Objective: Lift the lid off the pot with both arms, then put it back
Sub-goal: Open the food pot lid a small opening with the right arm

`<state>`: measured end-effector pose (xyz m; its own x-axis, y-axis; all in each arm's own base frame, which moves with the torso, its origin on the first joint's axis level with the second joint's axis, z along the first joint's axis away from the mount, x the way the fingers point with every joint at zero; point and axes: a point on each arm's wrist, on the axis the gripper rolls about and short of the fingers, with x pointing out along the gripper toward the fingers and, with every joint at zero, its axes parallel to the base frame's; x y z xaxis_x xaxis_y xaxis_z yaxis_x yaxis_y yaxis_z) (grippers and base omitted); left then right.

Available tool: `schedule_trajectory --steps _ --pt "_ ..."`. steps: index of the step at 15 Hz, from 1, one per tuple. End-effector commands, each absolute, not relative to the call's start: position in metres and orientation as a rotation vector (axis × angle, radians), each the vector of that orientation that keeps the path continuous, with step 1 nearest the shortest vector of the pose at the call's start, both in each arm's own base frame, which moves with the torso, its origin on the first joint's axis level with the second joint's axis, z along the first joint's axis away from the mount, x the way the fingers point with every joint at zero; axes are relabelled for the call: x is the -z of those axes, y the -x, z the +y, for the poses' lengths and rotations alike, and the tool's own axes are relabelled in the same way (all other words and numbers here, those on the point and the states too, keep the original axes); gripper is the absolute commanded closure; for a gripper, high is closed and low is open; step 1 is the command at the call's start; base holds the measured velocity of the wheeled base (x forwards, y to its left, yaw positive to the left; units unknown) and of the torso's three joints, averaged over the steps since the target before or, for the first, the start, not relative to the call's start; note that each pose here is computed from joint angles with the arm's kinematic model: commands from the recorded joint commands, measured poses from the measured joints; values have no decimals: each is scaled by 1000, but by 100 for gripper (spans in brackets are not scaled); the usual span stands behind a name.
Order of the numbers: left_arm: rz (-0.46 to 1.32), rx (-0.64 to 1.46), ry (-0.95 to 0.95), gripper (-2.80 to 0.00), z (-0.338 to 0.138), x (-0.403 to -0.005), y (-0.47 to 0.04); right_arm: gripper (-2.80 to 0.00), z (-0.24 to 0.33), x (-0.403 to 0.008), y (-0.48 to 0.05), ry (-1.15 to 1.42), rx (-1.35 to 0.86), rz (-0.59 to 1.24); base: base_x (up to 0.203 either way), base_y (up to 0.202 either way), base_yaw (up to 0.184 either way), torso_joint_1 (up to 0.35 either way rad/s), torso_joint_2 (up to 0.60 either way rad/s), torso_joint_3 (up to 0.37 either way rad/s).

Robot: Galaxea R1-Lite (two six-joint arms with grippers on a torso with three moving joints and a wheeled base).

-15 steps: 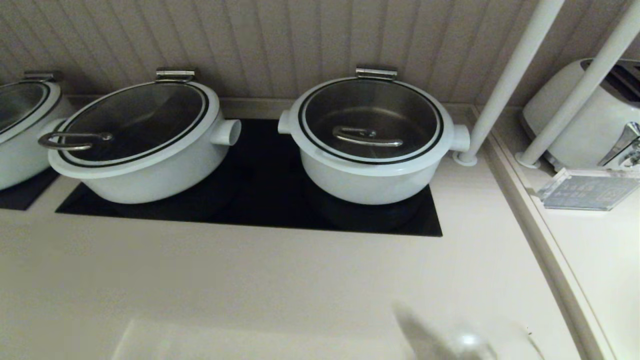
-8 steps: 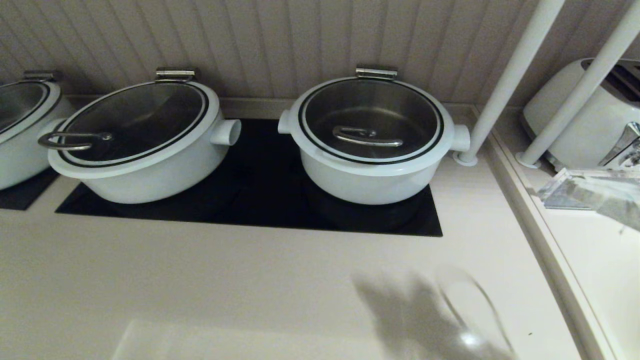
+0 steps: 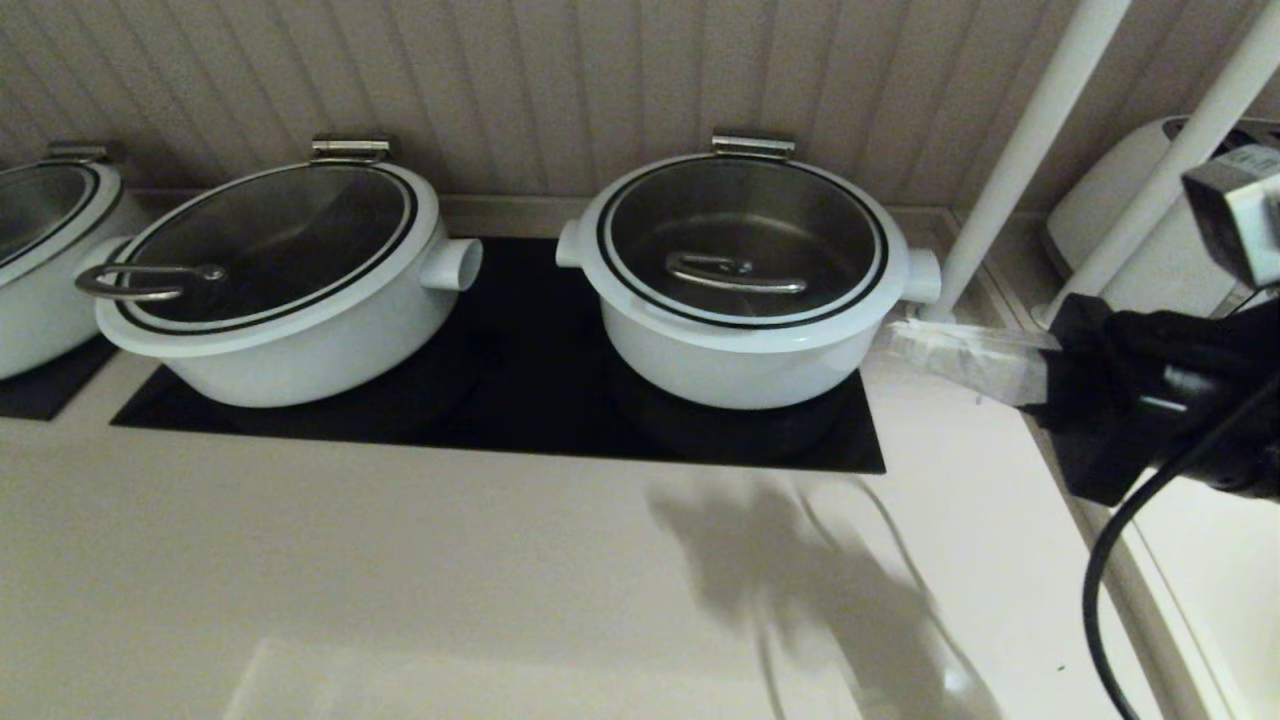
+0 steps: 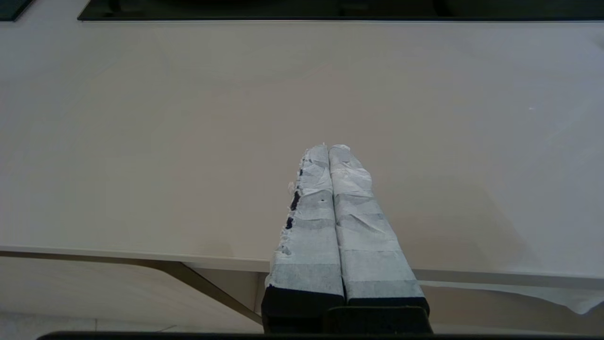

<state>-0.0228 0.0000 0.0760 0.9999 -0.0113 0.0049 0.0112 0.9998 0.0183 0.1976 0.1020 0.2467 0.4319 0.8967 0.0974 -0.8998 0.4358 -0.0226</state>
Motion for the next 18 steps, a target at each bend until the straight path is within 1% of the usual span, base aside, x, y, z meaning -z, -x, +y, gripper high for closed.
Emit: schedule_trajectory --steps 1,4,8,13,18 --pt "-6 11 -18 0 0 -76 23 0 116 -227 -217 -46 -1138 -30 0 0 0 0 0 0" --pt "-6 8 -15 0 0 -76 23 0 125 -213 -233 -41 -1140 -19 0 0 0 0 0 0" --pt "-6 8 -15 0 0 -76 23 0 140 -203 -246 -23 -1076 -34 0 0 0 0 0 0" --pt "-6 9 -15 0 0 -76 23 0 160 -212 -261 -22 -1014 -87 0 0 0 0 0 0" --pt "-6 8 -15 0 0 -76 23 0 161 -213 -262 -10 -974 -100 0 0 0 0 0 0"
